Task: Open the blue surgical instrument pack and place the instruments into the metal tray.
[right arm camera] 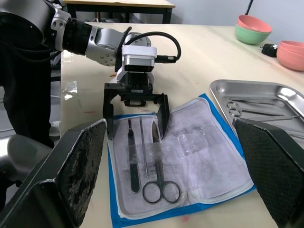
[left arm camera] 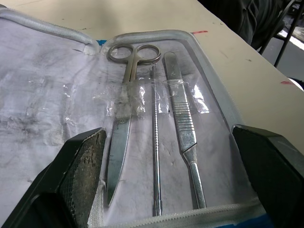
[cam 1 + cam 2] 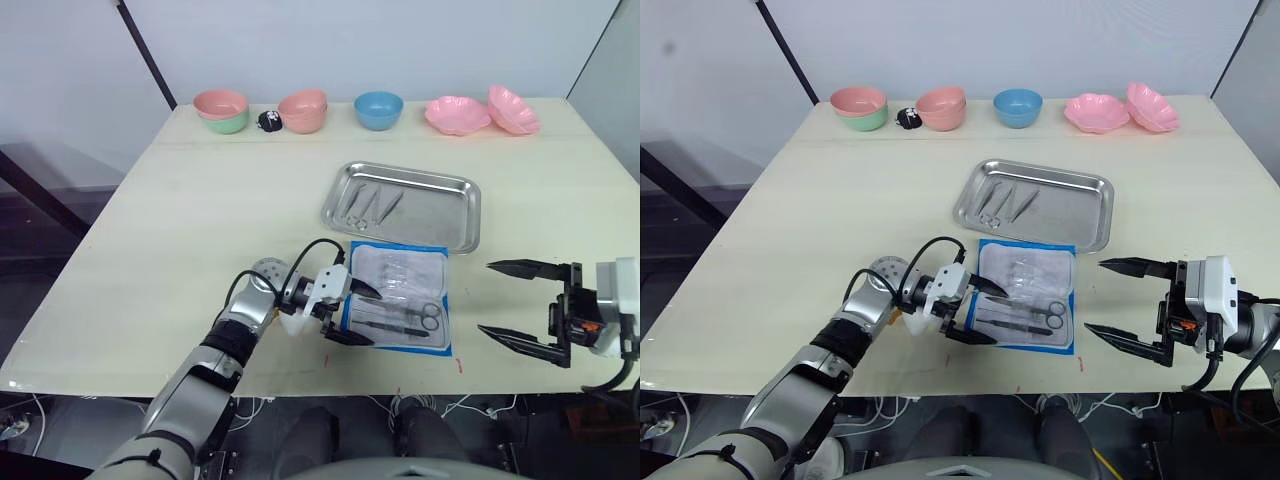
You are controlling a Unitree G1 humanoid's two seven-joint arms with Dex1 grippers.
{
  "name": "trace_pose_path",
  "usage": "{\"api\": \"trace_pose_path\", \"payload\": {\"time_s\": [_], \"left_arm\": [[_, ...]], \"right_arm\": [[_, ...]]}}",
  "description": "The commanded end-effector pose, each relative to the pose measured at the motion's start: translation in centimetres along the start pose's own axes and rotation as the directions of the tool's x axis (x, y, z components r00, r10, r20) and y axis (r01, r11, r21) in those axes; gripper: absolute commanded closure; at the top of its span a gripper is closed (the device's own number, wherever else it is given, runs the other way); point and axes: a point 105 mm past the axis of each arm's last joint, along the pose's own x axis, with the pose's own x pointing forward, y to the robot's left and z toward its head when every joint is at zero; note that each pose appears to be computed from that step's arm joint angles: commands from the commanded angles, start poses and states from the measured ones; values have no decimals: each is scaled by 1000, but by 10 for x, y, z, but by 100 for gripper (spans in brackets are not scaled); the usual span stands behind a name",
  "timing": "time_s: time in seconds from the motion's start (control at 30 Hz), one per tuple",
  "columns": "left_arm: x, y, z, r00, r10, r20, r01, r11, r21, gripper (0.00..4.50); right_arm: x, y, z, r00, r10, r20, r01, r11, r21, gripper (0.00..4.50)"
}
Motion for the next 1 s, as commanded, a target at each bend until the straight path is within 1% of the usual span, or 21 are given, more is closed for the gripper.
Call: {"api": "trace_pose_path", "payload": {"time_s": [0.03, 0.27, 0.47, 0.6, 1.0], "left_arm": [[3, -38, -56, 988, -106, -117, 71, 960, -270, 2], [-1, -24, -50, 991, -52, -122, 22, 972, -235, 2], [-11, -19, -47, 980, -58, -191, 14, 974, -225, 2], [-11, -15, -42, 979, -53, -197, 9, 975, -220, 2], [-17, -18, -43, 984, -4, -177, -39, 971, -236, 2]], "right_arm": [[-1, 0, 6, 1000, 14, 11, -13, 1000, -12, 0], [0, 0, 2, 1000, 24, -2, -24, 1000, -13, 0], [1, 1, -2, 999, 35, -14, -35, 999, -12, 0], [2, 1, -4, 999, 48, -23, -48, 999, -17, 0], [3, -1, -3, 998, 54, -20, -54, 998, -27, 0]]}}
